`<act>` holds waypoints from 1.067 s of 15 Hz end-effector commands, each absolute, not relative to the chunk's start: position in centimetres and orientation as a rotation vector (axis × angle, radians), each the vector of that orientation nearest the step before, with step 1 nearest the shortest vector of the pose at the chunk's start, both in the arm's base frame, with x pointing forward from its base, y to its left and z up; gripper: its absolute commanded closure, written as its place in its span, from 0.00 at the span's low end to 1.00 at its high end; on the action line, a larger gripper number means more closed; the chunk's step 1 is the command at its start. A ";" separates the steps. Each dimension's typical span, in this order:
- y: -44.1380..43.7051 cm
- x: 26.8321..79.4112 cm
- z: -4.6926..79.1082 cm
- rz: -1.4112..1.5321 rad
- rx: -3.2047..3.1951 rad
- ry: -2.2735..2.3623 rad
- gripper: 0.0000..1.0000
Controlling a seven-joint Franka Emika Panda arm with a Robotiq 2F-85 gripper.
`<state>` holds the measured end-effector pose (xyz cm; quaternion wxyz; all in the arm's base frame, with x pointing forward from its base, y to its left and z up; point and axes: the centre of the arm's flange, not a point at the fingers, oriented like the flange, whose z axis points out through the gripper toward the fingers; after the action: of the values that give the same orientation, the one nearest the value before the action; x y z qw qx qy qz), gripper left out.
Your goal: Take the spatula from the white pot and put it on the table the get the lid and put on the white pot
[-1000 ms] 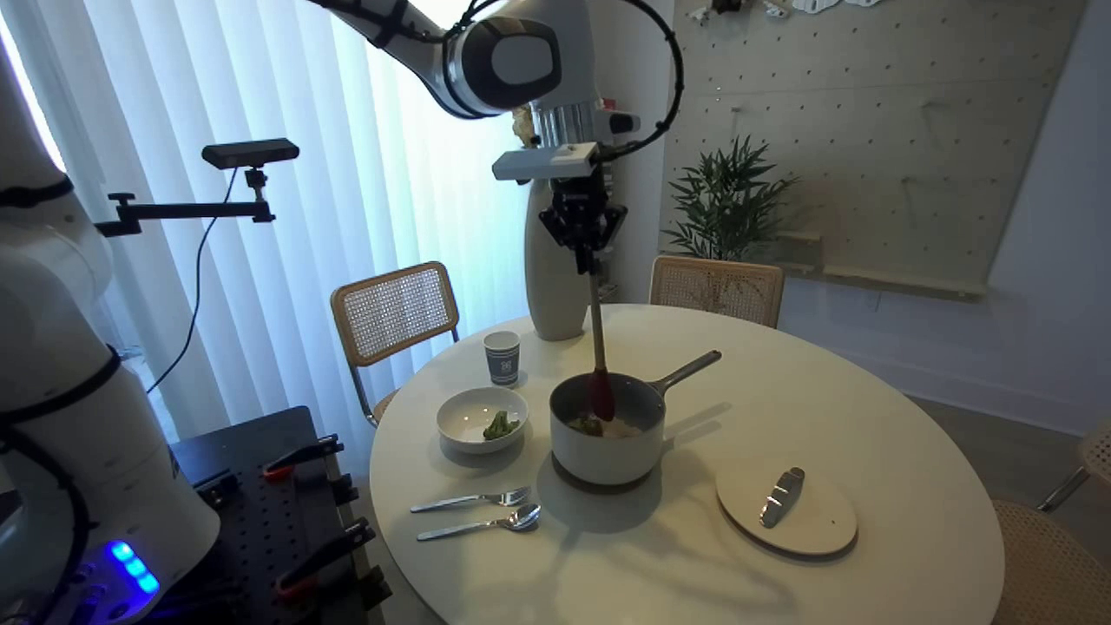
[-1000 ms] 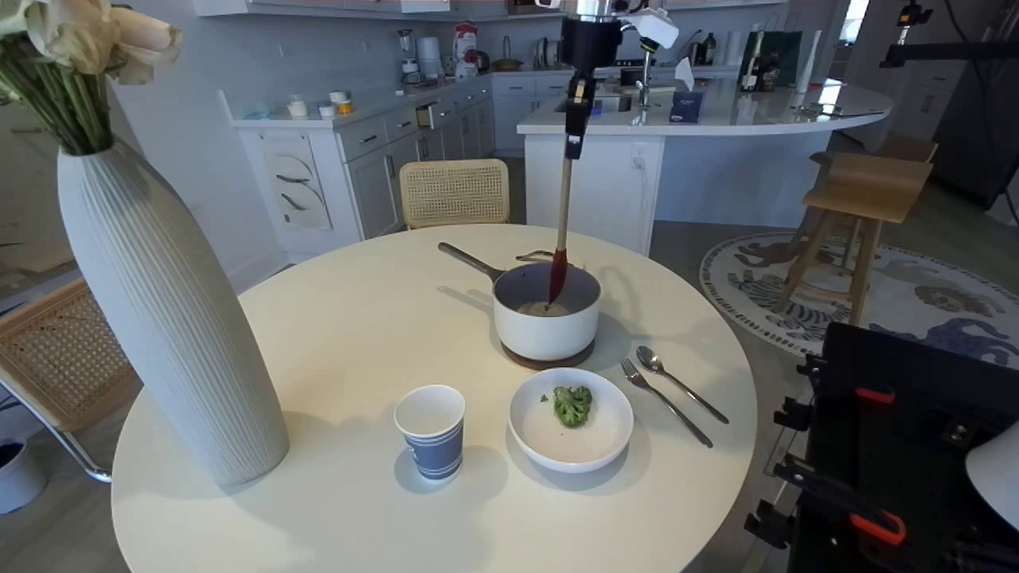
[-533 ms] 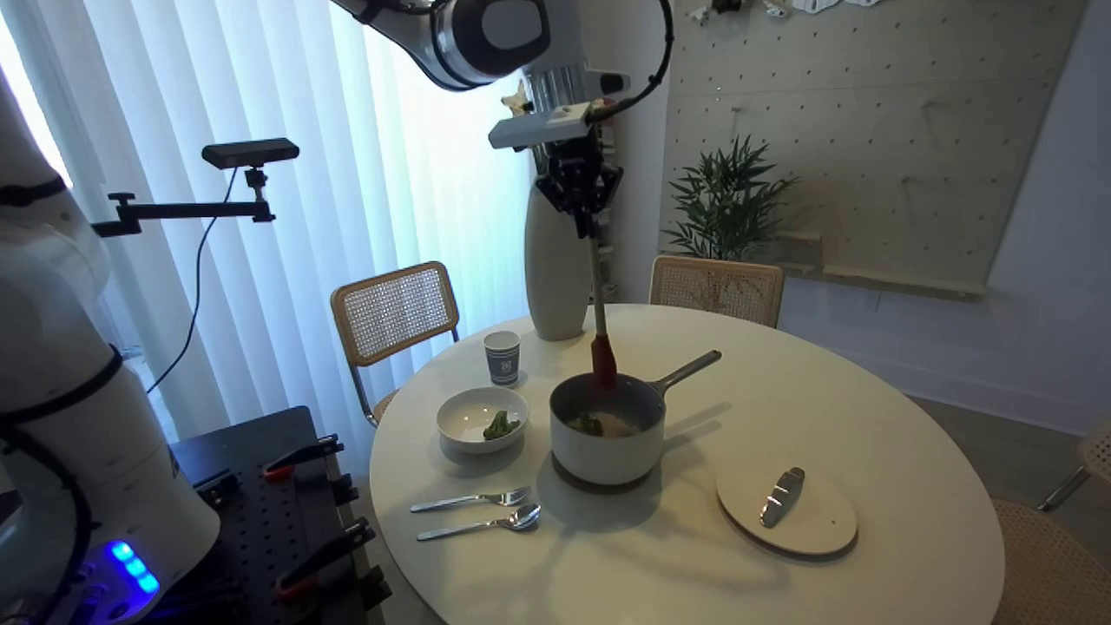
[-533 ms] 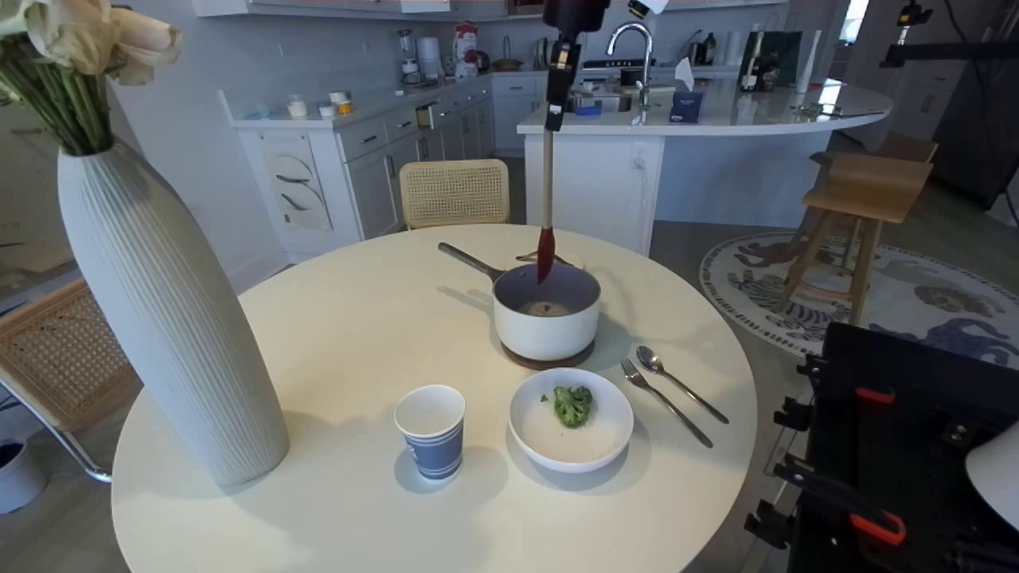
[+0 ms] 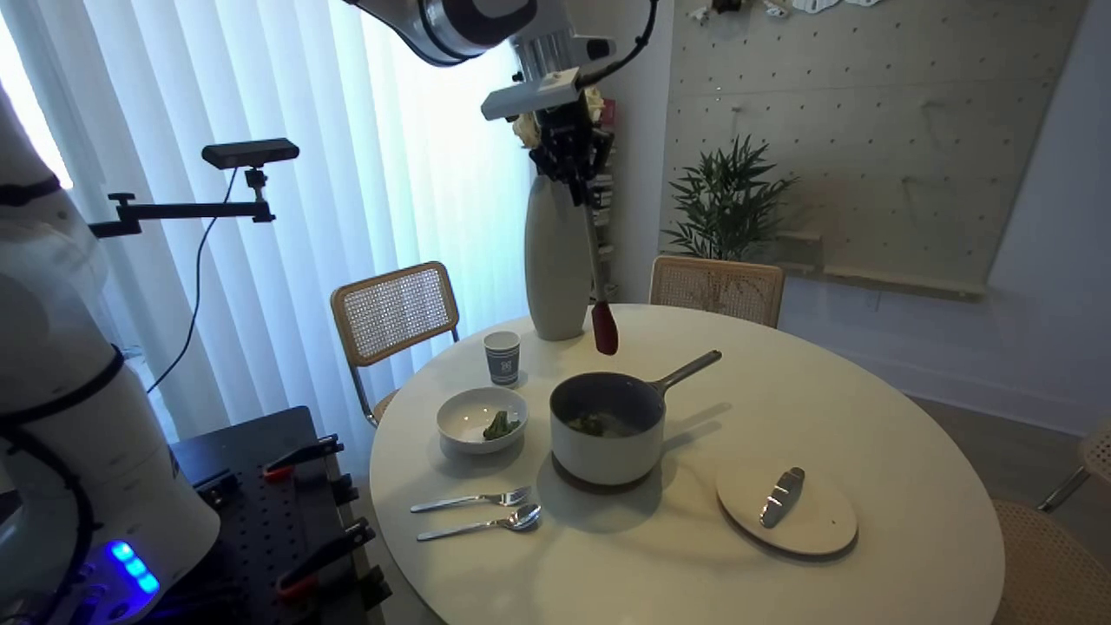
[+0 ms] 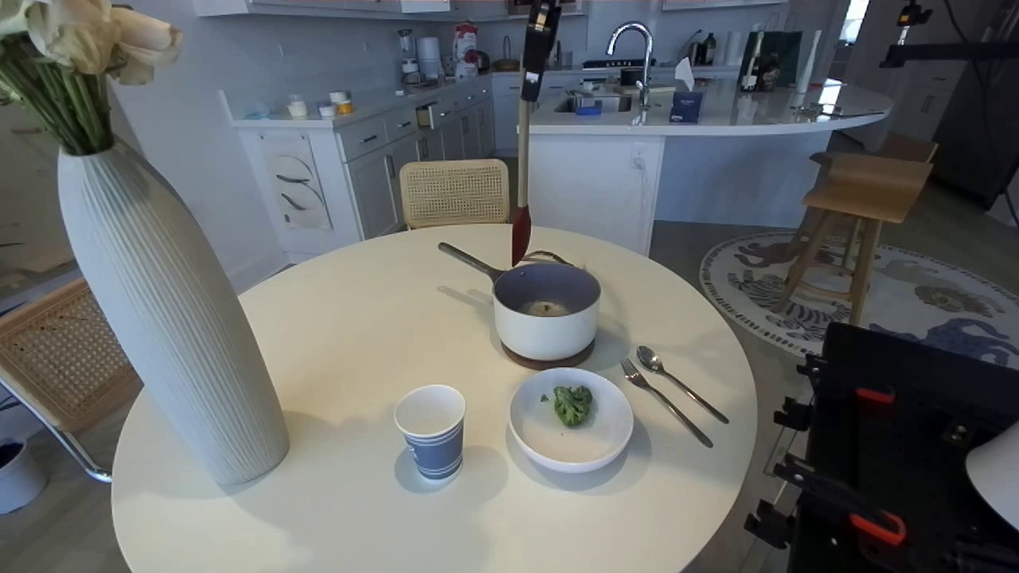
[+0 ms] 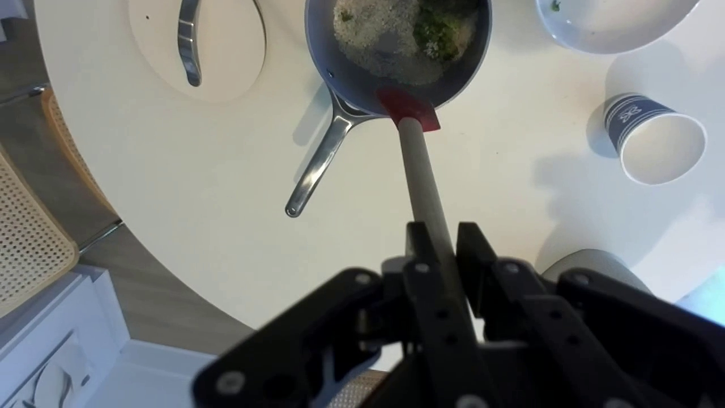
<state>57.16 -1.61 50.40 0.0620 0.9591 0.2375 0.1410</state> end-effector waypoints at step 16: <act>-9.0 44.2 56.5 0.284 2.898 0.514 0.96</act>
<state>47.73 -7.15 57.04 0.0894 0.9702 0.1950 0.1127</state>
